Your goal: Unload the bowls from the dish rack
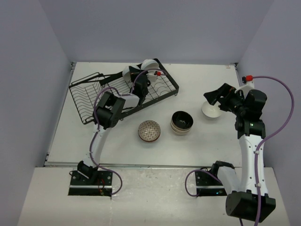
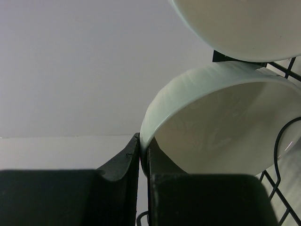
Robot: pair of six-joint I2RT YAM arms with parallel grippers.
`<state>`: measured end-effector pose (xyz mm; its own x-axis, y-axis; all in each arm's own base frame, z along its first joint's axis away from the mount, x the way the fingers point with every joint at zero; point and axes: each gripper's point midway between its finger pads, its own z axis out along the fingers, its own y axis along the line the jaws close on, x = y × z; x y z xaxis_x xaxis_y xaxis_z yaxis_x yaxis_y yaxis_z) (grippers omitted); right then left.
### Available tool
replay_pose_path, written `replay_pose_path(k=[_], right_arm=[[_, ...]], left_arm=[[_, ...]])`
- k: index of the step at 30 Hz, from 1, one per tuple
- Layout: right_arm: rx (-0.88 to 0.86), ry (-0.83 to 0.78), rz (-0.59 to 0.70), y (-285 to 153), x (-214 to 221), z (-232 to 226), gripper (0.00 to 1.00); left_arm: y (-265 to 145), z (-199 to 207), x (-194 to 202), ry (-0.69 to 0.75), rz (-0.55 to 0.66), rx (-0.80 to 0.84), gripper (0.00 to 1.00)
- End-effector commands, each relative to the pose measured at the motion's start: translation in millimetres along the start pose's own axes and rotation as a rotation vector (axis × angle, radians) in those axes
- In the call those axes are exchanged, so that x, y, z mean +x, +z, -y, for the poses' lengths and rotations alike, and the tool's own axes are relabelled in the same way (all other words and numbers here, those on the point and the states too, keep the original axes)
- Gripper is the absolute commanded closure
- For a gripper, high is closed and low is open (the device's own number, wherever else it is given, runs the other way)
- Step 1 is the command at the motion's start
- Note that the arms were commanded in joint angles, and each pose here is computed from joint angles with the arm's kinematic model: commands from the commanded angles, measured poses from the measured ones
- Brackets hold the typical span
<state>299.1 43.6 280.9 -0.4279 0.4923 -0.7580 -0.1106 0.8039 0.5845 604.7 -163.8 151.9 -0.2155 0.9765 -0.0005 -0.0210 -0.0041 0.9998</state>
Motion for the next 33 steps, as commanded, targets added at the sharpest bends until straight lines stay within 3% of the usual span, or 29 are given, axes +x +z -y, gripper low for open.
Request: replay_pose_path(k=[1, 4, 12, 21, 33], right_arm=[[-0.06, -0.027, 0.021, -2, -5, -12, 0.01], [-0.057, -0.027, 0.022, -1, -5, -11, 0.01], [-0.062, -0.027, 0.022, -2, -4, -13, 0.01], [-0.06, -0.026, 0.025, -2, -5, -12, 0.01], [-0.057, -0.026, 0.025, -2, -4, -11, 0.01]], left_arm=[[-4, -119, 29, -0.177, -0.058, -0.201, 1.0], [4, -111, 32, -0.336, -0.11, -0.135, 1.0], [9, -88, 50, -0.514, -0.302, -0.108, 1.0], [-2, -107, 84, -0.742, -0.511, -0.308, 1.0], [5, -131, 73, -0.886, -0.457, -0.326, 1.0]])
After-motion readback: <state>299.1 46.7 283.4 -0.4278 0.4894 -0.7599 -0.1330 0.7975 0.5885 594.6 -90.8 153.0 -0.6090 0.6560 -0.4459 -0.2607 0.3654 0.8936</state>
